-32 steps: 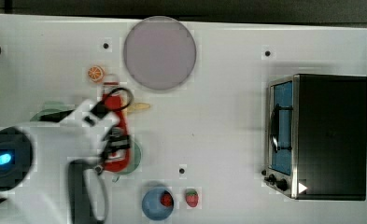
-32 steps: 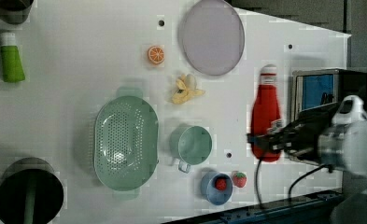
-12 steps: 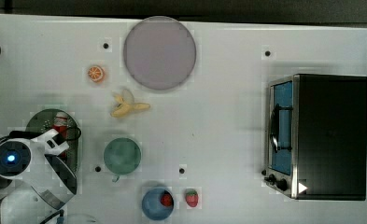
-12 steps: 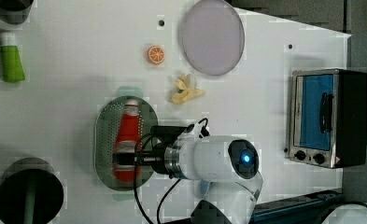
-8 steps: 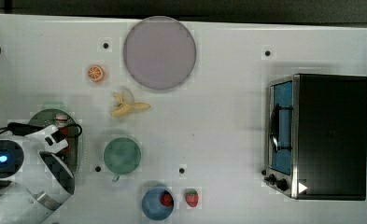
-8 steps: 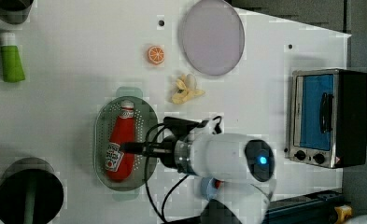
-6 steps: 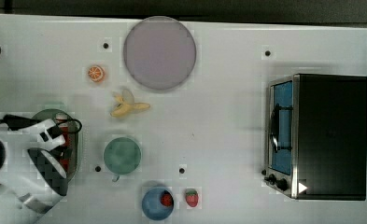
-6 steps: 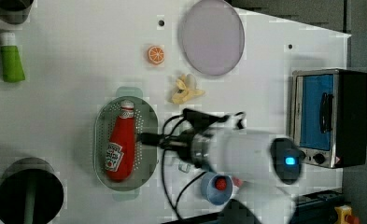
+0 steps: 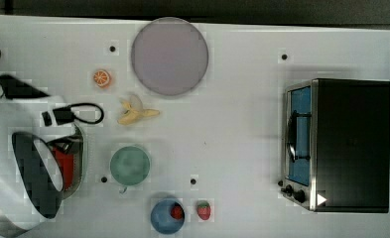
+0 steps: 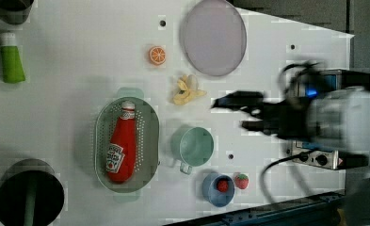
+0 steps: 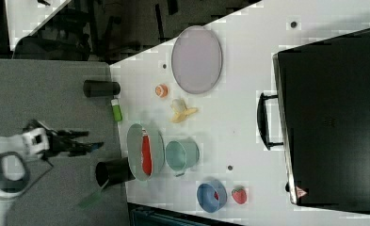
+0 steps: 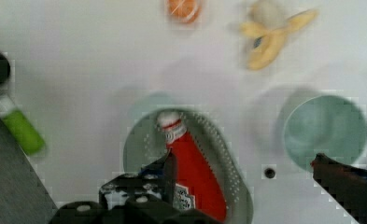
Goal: Pick Ketchup from the table and place it in strainer.
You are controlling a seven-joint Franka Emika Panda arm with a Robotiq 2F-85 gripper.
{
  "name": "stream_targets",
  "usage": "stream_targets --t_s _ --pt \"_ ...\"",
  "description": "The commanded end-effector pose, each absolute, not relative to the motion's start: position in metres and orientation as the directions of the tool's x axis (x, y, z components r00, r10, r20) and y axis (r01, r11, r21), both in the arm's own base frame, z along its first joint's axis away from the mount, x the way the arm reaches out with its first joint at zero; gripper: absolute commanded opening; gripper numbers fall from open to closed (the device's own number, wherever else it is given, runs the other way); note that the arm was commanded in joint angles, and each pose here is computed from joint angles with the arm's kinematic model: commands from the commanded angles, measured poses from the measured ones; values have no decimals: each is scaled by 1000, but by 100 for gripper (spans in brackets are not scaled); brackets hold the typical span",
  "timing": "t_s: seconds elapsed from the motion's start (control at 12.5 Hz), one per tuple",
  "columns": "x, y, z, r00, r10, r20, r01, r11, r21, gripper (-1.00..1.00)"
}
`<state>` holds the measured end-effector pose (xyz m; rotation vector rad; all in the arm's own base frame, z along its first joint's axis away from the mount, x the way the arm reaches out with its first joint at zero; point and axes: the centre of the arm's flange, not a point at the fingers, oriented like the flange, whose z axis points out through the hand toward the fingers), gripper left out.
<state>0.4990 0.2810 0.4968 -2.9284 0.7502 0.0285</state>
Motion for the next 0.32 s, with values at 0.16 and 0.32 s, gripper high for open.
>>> stream_targets --t_s 0.16,0.32 --pt "545 137 565 703 -703 -110 -711 -699 -75 100" --pt "548 79 598 666 -738 -105 -746 -663 -70 100"
